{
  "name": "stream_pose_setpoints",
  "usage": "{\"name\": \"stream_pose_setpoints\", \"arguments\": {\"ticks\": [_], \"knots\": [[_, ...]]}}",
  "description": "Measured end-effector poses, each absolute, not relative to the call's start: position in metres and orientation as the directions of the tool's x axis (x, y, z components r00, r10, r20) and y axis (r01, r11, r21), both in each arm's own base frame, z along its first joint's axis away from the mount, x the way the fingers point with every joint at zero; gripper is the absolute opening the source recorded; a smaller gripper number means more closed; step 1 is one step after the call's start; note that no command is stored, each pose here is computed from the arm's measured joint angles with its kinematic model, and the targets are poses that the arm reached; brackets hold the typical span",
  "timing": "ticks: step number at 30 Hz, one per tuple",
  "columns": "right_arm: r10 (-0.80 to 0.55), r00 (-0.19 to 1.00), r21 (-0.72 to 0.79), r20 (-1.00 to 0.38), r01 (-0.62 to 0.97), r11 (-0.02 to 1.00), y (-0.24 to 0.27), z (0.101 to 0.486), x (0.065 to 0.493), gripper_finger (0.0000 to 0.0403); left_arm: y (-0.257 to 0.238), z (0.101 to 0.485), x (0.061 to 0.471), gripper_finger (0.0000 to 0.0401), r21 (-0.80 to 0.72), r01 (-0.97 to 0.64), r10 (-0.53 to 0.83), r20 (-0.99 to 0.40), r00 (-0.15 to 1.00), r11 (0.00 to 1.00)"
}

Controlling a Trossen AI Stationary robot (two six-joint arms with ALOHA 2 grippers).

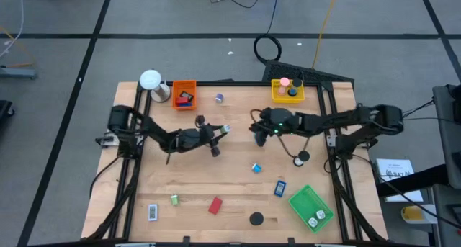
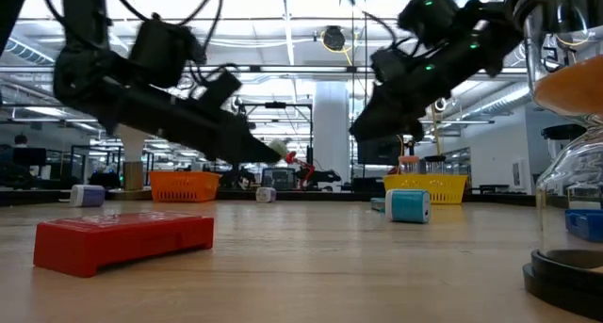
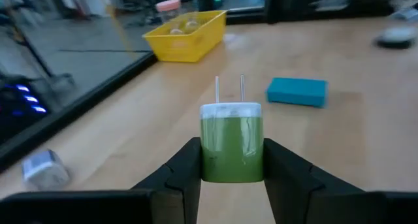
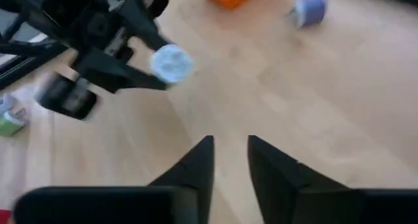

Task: Pick & Place Office items
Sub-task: Put the top green charger adapter into the green bin

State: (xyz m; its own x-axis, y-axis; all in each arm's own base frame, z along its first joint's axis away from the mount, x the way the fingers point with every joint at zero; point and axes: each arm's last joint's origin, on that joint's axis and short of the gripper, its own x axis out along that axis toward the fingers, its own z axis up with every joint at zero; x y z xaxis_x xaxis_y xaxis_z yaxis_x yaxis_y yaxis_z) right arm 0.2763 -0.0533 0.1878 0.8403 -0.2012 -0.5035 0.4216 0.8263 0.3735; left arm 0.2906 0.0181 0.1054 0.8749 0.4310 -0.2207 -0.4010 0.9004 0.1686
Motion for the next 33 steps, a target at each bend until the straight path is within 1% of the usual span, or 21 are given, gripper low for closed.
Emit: {"name": "stream_pose_setpoints", "arguments": {"ticks": [4,8,14,16,19,21,25,28,30,33], "knots": [[-0.174,0.833,0.439,-0.525,0.44,0.783,-0.058,0.19,0.292,0.0149,0.019,0.1,0.311,0.013,0.238,-0.447,0.493,-0.198,0.847,0.862],[-0.151,0.838,0.509,-0.525,0.451,0.733,-0.062,0.193,0.297,0.0196,0.018,0.095,0.32,0.013,0.266,-0.454,0.507,-0.186,0.842,0.851],[-0.164,0.837,0.575,-0.522,0.487,0.657,-0.069,0.192,0.297,0.0244,0.009,0.099,0.325,0.013,0.305,-0.466,0.527,-0.162,0.834,0.831],[-0.171,0.856,0.601,-0.487,0.471,0.646,-0.071,0.193,0.3,0.0252,0.007,0.101,0.327,0.013,0.304,-0.466,0.525,-0.15,0.837,0.83],[-0.109,0.88,0.655,-0.462,0.422,0.627,-0.07,0.19,0.304,0.0257,0.007,0.102,0.329,0.013,0.309,-0.466,0.526,-0.149,0.837,0.829],[-0.1,0.888,0.666,-0.448,0.406,0.626,-0.071,0.188,0.309,0.0258,0.007,0.104,0.331,0.013,0.311,-0.468,0.528,-0.142,0.837,0.827],[-0.071,0.863,0.666,-0.5,0.436,0.605,-0.073,0.172,0.319,0.0255,0.007,0.104,0.332,0.013,0.313,-0.469,0.529,-0.143,0.836,0.826],[-0.045,0.884,0.686,-0.465,0.393,0.612,-0.077,0.172,0.339,0.0254,0.007,0.104,0.332,0.013,0.312,-0.471,0.53,-0.142,0.836,0.825],[-0.033,0.868,0.68,-0.496,0.411,0.607,-0.078,0.164,0.347,0.0254,0.007,0.105,0.332,0.013,0.31,-0.473,0.531,-0.138,0.836,0.825],[-0.003,0.862,0.682,-0.507,0.403,0.611,-0.081,0.158,0.361,0.0249,0.006,0.104,0.331,0.013,0.318,-0.467,0.53,-0.149,0.835,0.825]]}}
